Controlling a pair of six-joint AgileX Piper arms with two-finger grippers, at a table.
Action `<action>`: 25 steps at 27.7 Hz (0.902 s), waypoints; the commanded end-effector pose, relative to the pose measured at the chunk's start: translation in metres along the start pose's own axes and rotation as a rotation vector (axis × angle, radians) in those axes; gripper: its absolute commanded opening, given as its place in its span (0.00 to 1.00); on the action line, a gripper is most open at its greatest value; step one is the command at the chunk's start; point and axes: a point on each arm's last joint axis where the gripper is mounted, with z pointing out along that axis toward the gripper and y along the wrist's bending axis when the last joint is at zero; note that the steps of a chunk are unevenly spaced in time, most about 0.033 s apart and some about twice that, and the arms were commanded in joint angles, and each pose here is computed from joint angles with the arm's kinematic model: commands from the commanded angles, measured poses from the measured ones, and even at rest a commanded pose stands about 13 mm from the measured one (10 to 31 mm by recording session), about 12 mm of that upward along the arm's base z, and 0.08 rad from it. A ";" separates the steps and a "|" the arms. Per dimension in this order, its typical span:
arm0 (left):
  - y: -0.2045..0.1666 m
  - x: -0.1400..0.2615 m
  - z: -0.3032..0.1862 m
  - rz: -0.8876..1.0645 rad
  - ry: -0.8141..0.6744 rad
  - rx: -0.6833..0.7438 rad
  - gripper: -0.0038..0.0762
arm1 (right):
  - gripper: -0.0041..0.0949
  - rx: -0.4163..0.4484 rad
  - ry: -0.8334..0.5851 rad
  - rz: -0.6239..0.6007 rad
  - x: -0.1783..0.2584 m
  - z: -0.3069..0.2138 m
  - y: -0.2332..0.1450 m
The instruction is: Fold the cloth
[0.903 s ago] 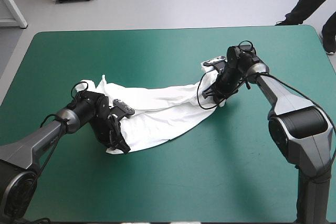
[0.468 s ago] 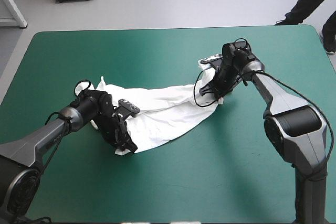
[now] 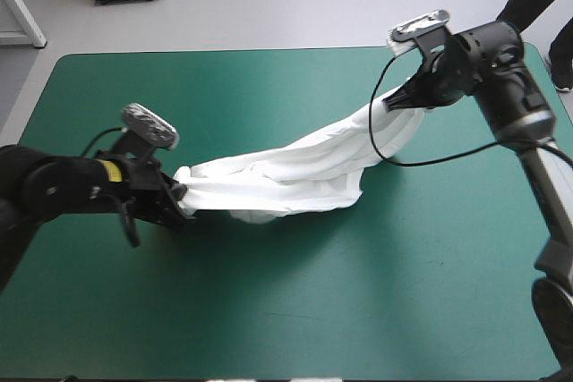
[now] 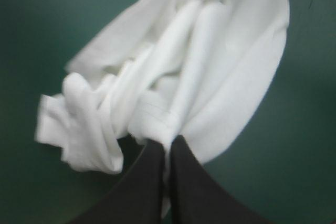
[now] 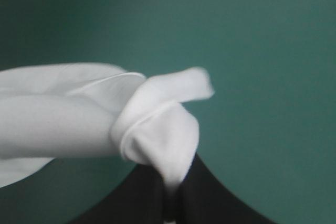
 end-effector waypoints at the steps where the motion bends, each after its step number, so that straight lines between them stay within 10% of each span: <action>1: -0.014 0.003 -0.089 0.015 -0.248 -0.075 0.02 | 0.02 0.130 -0.176 0.047 0.011 -0.081 -0.022; 16: -0.059 0.030 -0.273 0.143 -0.914 -0.105 0.02 | 0.03 0.200 -0.665 0.192 0.079 -0.268 -0.045; 25: -0.065 0.032 -0.289 0.136 -1.005 -0.069 0.02 | 0.02 0.028 -0.822 0.209 0.121 -0.318 -0.031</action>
